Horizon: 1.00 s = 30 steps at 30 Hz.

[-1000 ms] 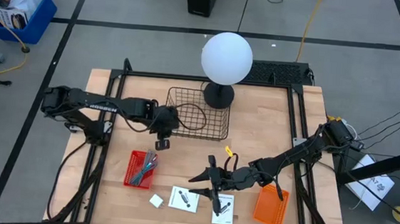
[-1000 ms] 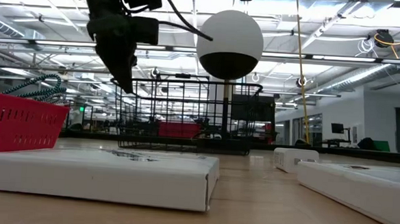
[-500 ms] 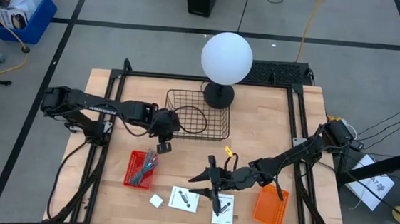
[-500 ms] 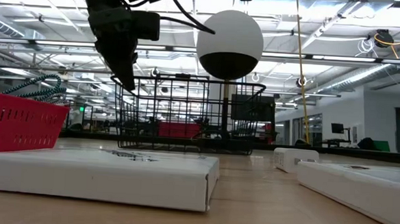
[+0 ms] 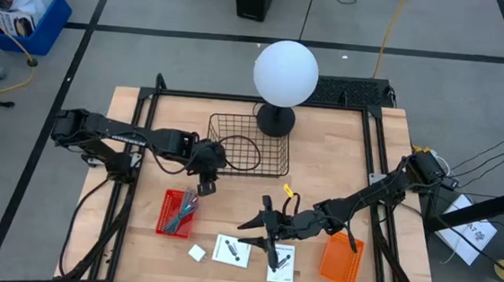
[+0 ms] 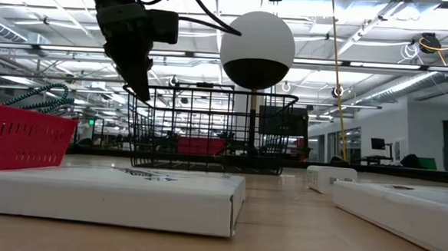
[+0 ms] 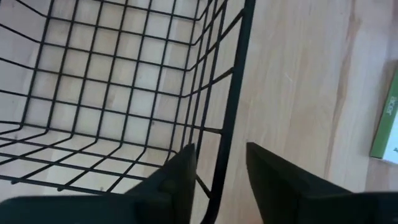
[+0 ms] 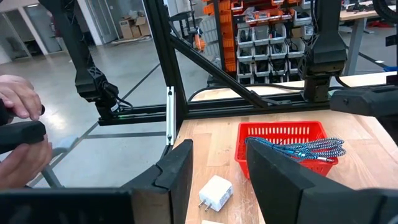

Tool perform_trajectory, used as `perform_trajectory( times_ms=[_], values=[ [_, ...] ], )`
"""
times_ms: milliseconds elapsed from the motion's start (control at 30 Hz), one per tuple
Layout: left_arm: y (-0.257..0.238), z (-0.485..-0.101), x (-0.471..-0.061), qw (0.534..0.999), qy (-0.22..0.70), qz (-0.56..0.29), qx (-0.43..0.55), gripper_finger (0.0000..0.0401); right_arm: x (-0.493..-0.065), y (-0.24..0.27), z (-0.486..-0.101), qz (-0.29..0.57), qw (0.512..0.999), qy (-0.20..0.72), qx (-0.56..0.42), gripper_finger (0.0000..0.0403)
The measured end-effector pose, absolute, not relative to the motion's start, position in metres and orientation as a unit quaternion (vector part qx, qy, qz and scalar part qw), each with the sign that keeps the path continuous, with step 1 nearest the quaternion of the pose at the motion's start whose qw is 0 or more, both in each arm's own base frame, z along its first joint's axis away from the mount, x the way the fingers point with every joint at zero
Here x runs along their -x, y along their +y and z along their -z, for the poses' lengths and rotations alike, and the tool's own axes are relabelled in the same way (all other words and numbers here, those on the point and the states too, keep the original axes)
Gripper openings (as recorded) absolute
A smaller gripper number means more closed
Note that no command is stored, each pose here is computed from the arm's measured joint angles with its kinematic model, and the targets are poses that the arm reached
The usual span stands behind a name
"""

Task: Pick and place items into bin
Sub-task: Put the top white charger adapter into the wire basket

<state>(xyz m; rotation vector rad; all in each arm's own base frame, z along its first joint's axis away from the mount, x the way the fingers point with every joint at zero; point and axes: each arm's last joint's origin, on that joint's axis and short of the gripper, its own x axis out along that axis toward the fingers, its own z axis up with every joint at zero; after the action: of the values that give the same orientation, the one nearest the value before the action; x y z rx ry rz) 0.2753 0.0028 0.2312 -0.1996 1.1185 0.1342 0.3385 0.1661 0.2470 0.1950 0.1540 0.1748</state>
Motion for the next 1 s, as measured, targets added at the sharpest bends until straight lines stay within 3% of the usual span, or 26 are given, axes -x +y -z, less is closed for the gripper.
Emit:
perform_trajectory(
  times_ms=[233, 600, 1000],
  values=[
    [-0.004, -0.237, -0.274, 0.851, 0.514, -0.072, 0.079, 0.0192, -0.339, 0.166, -0.247, -0.087, 0.988, 0.077, -0.097, 0.0141],
    [-0.031, -0.267, -0.257, 0.889, 0.441, -0.085, 0.092, 0.0177, -0.339, 0.166, -0.247, -0.087, 0.989, 0.075, -0.098, 0.0141],
    [-0.089, -0.309, -0.239, 0.962, 0.244, -0.122, 0.027, 0.0177, -0.338, 0.166, -0.247, -0.087, 0.989, 0.076, -0.098, 0.0141]
  ],
)
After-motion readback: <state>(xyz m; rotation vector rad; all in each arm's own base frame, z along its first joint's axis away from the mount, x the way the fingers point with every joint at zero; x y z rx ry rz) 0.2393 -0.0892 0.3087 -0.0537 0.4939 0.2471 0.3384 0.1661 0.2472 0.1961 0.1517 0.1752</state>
